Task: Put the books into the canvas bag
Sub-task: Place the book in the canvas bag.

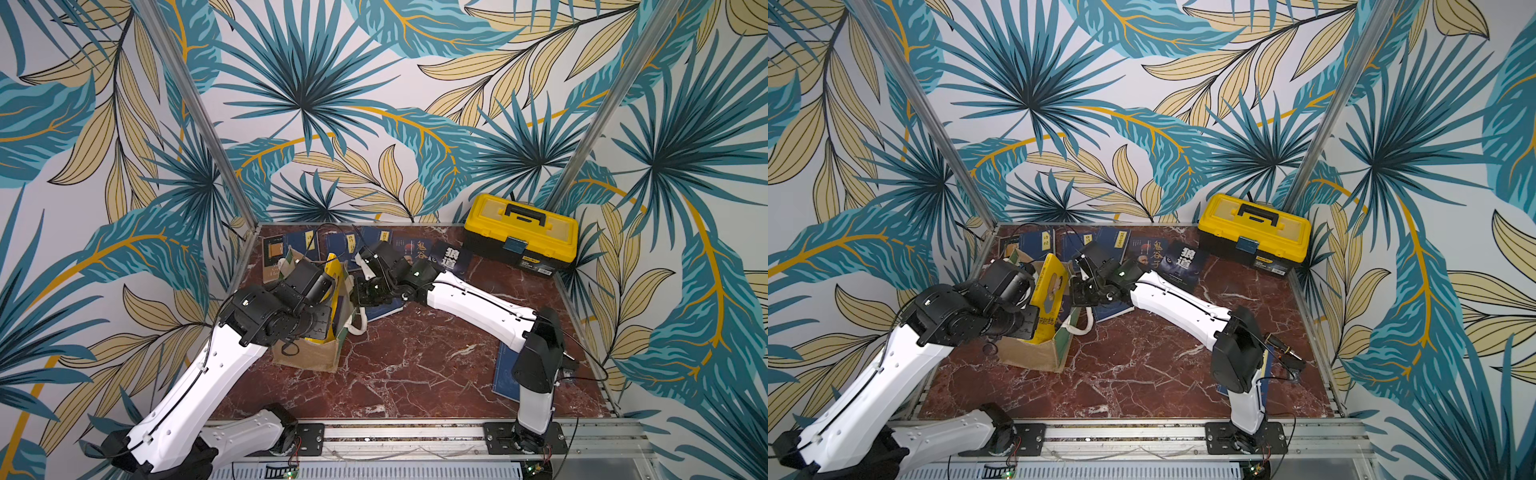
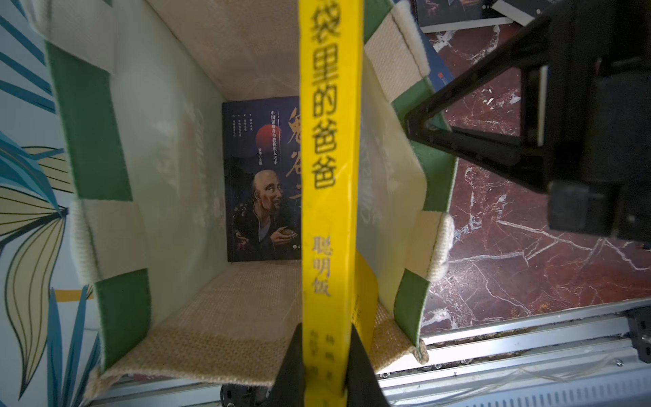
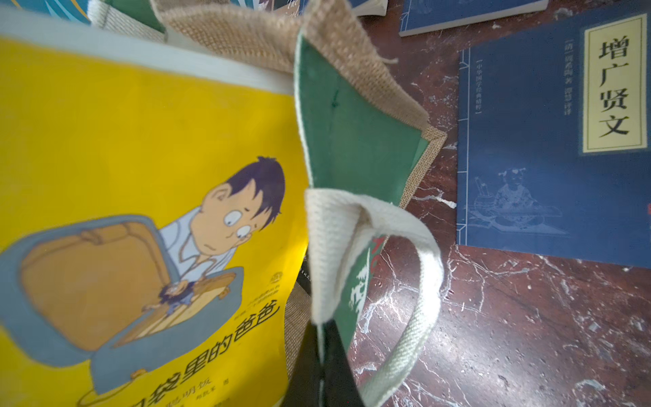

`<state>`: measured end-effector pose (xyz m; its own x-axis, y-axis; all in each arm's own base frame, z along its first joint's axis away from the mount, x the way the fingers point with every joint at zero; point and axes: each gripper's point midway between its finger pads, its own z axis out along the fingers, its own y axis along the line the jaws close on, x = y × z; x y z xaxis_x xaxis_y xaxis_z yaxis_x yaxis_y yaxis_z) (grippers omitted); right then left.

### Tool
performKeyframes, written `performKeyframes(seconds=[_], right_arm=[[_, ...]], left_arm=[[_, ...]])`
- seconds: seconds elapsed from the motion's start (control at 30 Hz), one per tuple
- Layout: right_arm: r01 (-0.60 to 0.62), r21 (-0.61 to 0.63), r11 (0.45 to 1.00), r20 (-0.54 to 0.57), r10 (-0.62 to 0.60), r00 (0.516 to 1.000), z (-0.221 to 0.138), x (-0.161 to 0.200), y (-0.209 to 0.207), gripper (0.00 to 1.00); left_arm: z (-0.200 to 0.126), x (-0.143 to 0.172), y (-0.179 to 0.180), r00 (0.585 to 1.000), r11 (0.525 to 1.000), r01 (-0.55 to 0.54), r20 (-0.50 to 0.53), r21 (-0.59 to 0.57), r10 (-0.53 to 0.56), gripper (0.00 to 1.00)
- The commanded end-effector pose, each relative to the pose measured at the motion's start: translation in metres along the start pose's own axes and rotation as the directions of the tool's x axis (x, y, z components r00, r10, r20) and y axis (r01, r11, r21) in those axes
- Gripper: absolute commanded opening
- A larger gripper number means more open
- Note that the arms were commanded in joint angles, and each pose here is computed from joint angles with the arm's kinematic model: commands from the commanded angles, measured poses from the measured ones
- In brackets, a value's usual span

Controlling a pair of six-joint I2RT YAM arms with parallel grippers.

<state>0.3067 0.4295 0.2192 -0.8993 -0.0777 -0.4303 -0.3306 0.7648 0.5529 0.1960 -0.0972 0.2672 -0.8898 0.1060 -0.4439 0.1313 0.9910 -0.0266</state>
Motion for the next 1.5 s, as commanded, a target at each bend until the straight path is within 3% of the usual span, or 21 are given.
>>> performKeyframes(seconds=[0.0,0.33,0.6,0.77,0.83,0.97,1.1,1.3,1.4,1.47], right_arm=[[-0.009,-0.01,1.0,0.038,0.009,0.999,-0.006,-0.011,-0.003,0.0],[0.005,-0.042,0.999,0.027,-0.004,1.0,-0.007,-0.009,0.004,0.0],[0.009,-0.053,0.999,0.025,-0.008,1.0,-0.007,-0.01,0.005,0.0],[0.01,-0.062,0.998,0.022,-0.008,1.0,-0.006,-0.009,0.007,0.0],[0.012,-0.063,0.998,0.023,-0.01,1.0,-0.006,-0.009,0.008,0.0],[0.016,-0.069,0.998,0.027,-0.014,1.0,-0.01,-0.011,0.009,0.0],[0.03,-0.06,0.998,0.033,-0.028,0.999,-0.013,-0.012,0.009,0.0],[0.035,-0.065,0.997,0.035,-0.033,0.999,-0.016,-0.013,0.01,0.0],[0.041,-0.066,0.997,0.026,-0.04,0.999,-0.016,-0.013,0.01,0.0],[0.043,-0.066,0.997,0.023,-0.041,0.999,-0.017,-0.012,0.01,0.0]], left_arm=[[0.01,0.007,-0.013,0.997,0.997,-0.003,-0.074,0.079,0.009,0.0],[0.052,-0.01,-0.03,0.983,0.925,0.153,-0.146,0.347,-0.108,0.0],[0.097,0.011,0.002,0.942,0.896,0.3,-0.246,0.327,-0.226,0.0],[0.096,0.005,0.014,0.931,0.877,0.346,-0.237,0.334,-0.278,0.03],[0.095,0.002,0.019,0.932,0.883,0.346,-0.223,0.316,-0.286,0.1],[0.092,-0.003,0.033,0.935,0.906,0.343,-0.189,0.249,-0.302,0.36],[0.075,-0.014,0.048,0.941,0.926,0.335,-0.112,0.177,-0.319,0.47],[0.033,-0.038,0.062,0.939,0.935,0.326,0.065,0.138,-0.337,0.53],[0.022,-0.047,0.047,0.932,0.915,0.331,0.069,0.231,-0.355,0.51],[0.02,-0.05,0.032,0.93,0.89,0.34,0.032,0.304,-0.366,0.43]])
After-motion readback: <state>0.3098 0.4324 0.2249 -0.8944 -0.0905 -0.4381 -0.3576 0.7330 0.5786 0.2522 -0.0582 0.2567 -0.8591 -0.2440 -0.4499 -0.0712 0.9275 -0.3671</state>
